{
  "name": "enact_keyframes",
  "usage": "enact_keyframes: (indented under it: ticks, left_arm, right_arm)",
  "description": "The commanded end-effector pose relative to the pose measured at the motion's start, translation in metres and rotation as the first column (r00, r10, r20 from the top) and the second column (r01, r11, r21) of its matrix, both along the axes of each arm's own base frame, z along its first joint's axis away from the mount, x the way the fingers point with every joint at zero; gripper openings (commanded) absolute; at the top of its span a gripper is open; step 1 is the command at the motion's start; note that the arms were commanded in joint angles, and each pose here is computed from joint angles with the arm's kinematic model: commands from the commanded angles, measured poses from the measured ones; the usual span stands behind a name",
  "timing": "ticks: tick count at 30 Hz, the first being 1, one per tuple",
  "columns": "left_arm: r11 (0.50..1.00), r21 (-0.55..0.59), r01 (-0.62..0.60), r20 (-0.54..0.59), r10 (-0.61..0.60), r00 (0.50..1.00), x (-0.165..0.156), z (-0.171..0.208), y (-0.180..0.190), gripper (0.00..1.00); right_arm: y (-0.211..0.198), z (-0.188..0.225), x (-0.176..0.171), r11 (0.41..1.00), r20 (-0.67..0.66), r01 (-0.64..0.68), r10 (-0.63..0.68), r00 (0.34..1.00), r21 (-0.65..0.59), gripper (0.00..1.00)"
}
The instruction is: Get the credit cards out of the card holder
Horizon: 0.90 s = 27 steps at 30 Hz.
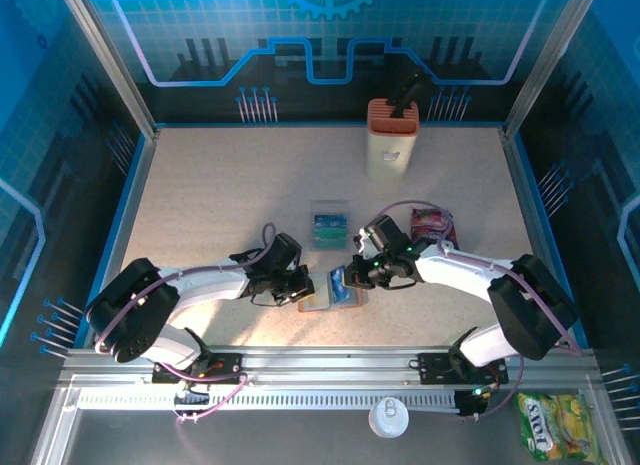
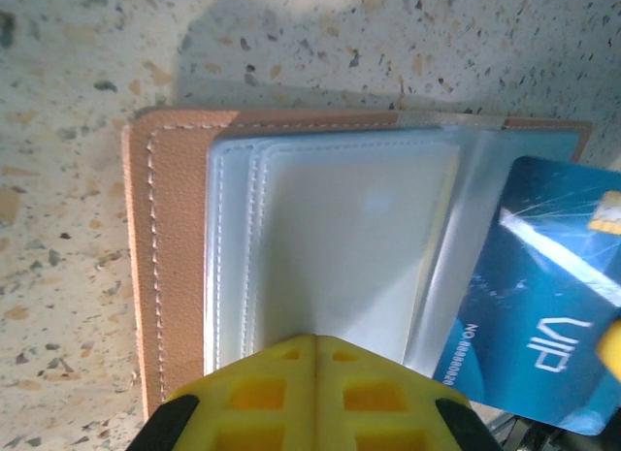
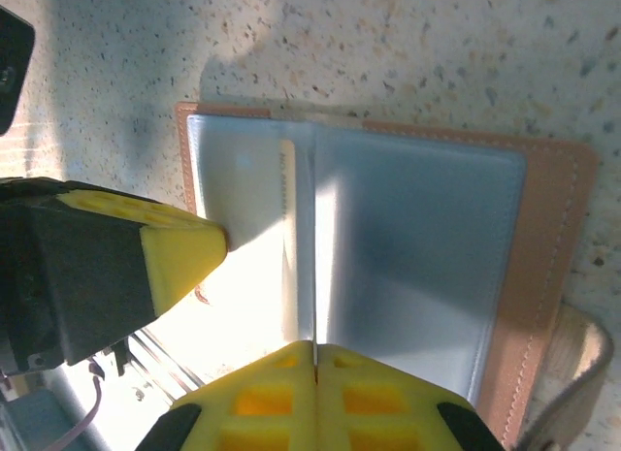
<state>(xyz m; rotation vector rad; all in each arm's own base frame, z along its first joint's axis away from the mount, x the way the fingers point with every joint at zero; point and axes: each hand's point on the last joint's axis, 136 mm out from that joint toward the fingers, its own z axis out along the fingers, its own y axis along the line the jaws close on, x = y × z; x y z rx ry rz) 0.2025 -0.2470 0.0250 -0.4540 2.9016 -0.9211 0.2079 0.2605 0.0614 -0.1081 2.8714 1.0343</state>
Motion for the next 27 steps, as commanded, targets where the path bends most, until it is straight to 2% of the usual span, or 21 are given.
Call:
enact_keyframes:
  ticks: [1, 6, 10, 15, 19, 27]
  left_arm:
    - [1.000, 0.014, -0.001, 0.006, 0.001, 1.000, 0.004, 0.006, 0.002, 0.05]
    - [1.000, 0.003, -0.011, 0.037, 0.011, 0.999, 0.010, 0.015, 0.004, 0.06]
    - [1.000, -0.004, -0.017, 0.051, 0.017, 0.999, 0.012, 0.021, 0.006, 0.06]
    - [1.000, 0.001, -0.028, 0.064, 0.028, 0.998, 0.012, 0.023, 0.013, 0.07]
    - [0.999, 0.013, -0.039, 0.067, 0.038, 0.997, 0.010, 0.023, 0.019, 0.08]
    - [0.998, 0.016, -0.059, 0.071, 0.058, 0.996, 0.006, 0.023, 0.026, 0.08]
  right_arm:
    - [-0.009, 0.009, 0.004, 0.997, 0.048, -0.050, 0.053, 0.997, -0.062, 0.05]
    - [-0.003, 0.027, 0.015, 0.974, 0.147, -0.203, 0.216, 0.965, -0.101, 0.05]
    - [-0.004, 0.037, 0.025, 0.921, 0.205, -0.335, 0.374, 0.905, -0.198, 0.04]
    - [-0.010, 0.043, 0.041, 0.803, 0.248, -0.479, 0.574, 0.780, -0.355, 0.02]
    - [-0.009, 0.048, 0.052, 0.684, 0.257, -0.577, 0.715, 0.650, -0.445, 0.02]
    - [-0.002, 0.054, 0.072, 0.468, 0.237, -0.707, 0.883, 0.406, -0.531, 0.00]
